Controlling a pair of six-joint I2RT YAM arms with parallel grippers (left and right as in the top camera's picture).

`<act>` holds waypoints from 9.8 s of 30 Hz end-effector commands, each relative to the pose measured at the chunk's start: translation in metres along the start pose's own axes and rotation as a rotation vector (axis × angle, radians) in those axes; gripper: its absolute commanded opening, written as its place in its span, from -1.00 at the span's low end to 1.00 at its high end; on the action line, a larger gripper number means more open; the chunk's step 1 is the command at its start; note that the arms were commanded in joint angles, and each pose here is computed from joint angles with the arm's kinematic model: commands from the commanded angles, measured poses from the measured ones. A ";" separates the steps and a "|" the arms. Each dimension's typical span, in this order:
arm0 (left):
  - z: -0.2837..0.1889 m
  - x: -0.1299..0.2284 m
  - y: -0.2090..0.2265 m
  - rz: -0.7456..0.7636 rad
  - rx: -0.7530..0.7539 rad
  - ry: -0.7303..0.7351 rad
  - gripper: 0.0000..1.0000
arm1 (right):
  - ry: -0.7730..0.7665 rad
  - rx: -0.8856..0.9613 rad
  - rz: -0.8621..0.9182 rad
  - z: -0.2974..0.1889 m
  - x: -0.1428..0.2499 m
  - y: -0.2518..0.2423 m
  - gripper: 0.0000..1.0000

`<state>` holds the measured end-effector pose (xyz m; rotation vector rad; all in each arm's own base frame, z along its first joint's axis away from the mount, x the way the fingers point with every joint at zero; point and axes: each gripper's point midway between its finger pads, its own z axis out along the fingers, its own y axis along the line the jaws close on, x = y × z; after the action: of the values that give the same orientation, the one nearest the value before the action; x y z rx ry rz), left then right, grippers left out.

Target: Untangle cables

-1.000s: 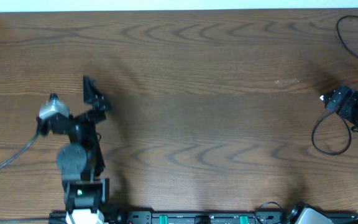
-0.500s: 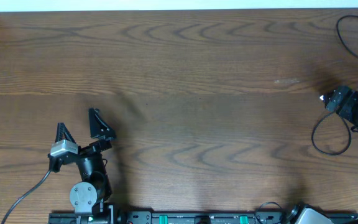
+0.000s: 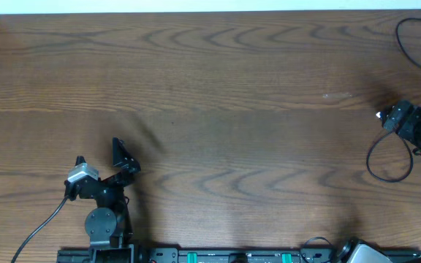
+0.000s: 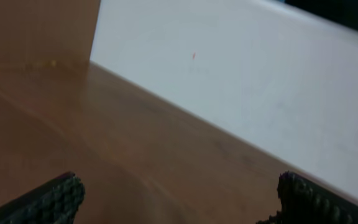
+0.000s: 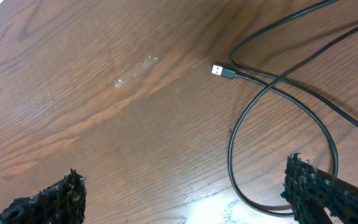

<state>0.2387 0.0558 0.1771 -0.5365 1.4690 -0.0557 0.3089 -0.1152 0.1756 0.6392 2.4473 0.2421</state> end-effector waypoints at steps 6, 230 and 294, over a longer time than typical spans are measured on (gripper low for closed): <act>-0.003 0.038 0.008 0.050 -0.008 0.159 1.00 | 0.000 -0.009 0.005 -0.001 0.000 0.003 0.99; -0.014 0.068 -0.036 0.274 0.250 0.274 1.00 | -0.851 -0.204 -0.443 -0.019 0.109 0.065 0.99; -0.014 0.068 -0.036 0.274 0.250 0.274 1.00 | -0.852 -0.204 -0.443 -0.019 0.109 0.065 0.98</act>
<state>0.2455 -0.0035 0.1474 -0.1383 1.7007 -0.1149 0.2465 -0.0057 0.1565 0.0518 1.6469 0.0160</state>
